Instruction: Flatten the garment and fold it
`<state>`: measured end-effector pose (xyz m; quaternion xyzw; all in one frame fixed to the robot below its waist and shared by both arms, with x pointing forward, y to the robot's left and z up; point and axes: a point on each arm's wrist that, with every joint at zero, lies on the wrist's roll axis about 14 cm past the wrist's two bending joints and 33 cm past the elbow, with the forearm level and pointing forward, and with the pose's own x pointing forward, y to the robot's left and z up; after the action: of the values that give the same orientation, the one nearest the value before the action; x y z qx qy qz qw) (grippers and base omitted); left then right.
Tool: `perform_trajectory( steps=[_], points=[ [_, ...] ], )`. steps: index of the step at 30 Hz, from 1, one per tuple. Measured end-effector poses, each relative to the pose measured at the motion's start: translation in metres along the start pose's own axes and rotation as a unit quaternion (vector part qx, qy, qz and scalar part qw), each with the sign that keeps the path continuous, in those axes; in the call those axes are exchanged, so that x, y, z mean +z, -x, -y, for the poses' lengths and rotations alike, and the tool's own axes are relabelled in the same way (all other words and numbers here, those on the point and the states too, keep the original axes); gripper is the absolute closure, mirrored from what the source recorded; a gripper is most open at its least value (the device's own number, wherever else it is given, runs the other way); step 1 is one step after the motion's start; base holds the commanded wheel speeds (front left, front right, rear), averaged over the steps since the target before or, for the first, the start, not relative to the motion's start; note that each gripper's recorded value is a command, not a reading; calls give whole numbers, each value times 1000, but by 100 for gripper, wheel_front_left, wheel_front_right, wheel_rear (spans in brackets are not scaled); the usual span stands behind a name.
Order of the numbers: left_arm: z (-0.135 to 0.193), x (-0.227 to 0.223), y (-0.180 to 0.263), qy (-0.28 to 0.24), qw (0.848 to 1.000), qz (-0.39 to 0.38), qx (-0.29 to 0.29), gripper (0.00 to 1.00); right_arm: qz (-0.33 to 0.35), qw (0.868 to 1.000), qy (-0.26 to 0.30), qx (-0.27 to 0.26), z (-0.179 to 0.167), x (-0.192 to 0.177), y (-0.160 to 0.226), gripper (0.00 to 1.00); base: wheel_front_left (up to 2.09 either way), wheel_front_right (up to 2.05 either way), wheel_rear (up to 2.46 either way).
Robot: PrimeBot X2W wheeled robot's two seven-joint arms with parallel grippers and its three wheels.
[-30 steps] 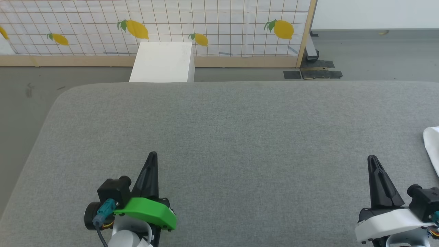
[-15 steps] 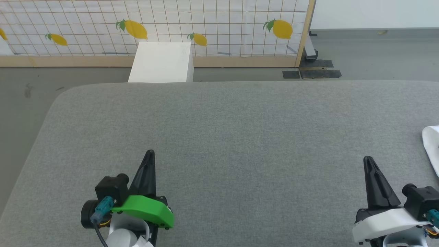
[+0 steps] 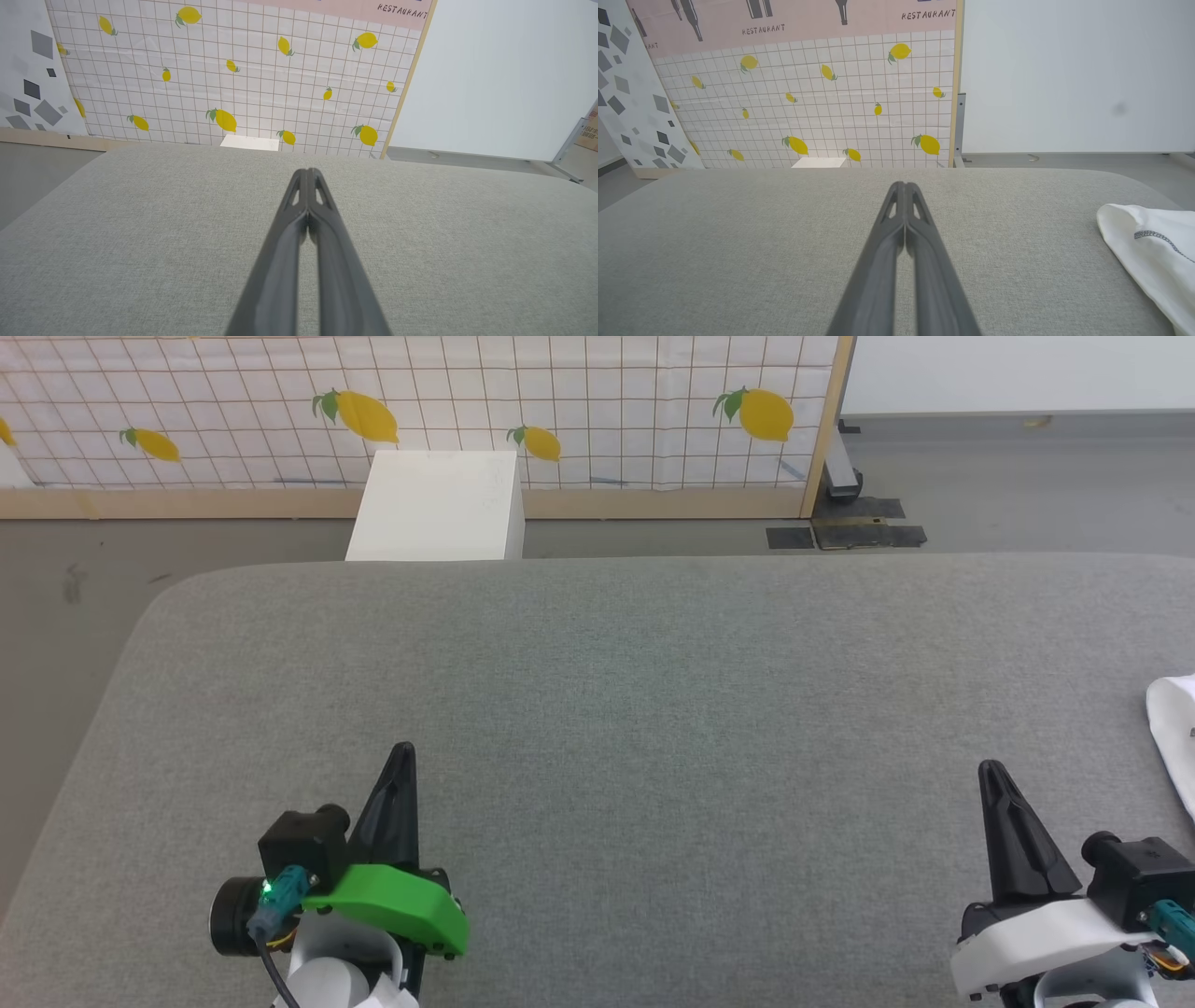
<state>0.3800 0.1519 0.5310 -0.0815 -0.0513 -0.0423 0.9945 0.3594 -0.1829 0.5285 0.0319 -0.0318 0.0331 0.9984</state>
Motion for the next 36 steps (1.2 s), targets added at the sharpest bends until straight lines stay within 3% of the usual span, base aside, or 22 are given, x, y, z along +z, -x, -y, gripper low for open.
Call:
perform_trajectory(
  steps=[36],
  points=[
    [-7, 3, 1, -38, 999, -16, 10, 100, -17, 1000, 21, 13, -8, -3, -4, 100, 0, 0, 0]
  ],
)
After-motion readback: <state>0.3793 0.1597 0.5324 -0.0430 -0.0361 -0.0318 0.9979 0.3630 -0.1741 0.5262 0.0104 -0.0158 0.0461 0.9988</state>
